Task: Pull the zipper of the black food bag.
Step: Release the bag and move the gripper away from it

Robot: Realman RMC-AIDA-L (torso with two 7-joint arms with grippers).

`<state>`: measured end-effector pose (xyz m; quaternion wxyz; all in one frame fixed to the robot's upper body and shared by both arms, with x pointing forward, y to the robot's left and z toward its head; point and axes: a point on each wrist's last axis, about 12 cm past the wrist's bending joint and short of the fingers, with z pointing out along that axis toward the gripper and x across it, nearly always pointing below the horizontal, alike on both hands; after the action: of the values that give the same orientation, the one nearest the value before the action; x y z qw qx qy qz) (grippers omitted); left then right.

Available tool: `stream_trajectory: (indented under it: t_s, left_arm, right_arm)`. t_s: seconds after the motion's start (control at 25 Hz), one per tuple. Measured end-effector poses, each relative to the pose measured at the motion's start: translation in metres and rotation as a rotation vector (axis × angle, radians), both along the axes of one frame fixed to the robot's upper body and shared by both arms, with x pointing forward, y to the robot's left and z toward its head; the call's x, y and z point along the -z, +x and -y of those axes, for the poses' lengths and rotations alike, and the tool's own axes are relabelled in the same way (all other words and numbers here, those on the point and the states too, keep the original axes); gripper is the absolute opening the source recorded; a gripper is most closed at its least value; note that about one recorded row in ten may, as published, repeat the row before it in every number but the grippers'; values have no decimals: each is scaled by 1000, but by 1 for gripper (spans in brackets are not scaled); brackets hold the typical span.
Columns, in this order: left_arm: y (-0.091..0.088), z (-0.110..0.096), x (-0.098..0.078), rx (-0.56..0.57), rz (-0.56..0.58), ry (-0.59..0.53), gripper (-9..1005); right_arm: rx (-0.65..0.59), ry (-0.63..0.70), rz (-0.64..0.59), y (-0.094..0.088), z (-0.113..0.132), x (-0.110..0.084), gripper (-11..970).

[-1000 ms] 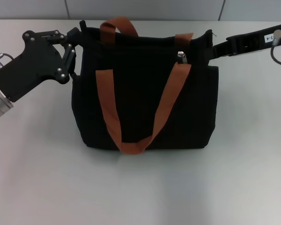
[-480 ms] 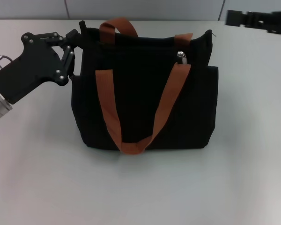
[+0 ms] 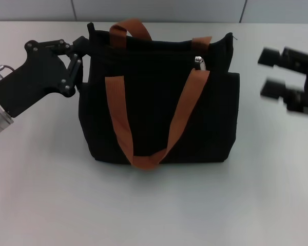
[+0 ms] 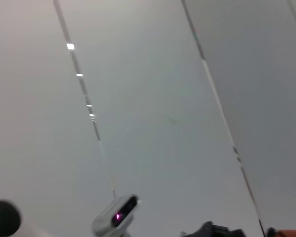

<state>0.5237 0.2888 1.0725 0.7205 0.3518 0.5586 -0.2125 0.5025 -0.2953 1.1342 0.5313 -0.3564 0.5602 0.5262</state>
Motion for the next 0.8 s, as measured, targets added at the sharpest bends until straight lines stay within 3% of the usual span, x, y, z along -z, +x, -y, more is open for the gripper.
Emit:
stream_trajectory:
  t_s: [0.2,0.28,0.56,0.8]
  left_arm:
    - [-1,-1,1,7,-38,-23,84]
    - [-1,-1,1,8,-52,-32,84]
    - [-5,-4,4,3,-92,-59,85]
    - [-8,-6,6,-5,-107,-72,86]
  right_arm:
    - [-101,-58,112,-33,-10,28,817]
    - [-132,-108,123,-41,-12,39,817]
    - [-135,-260,165,-49,-17,72,817]
    - [-113,-274,178,-52,-17,78,817]
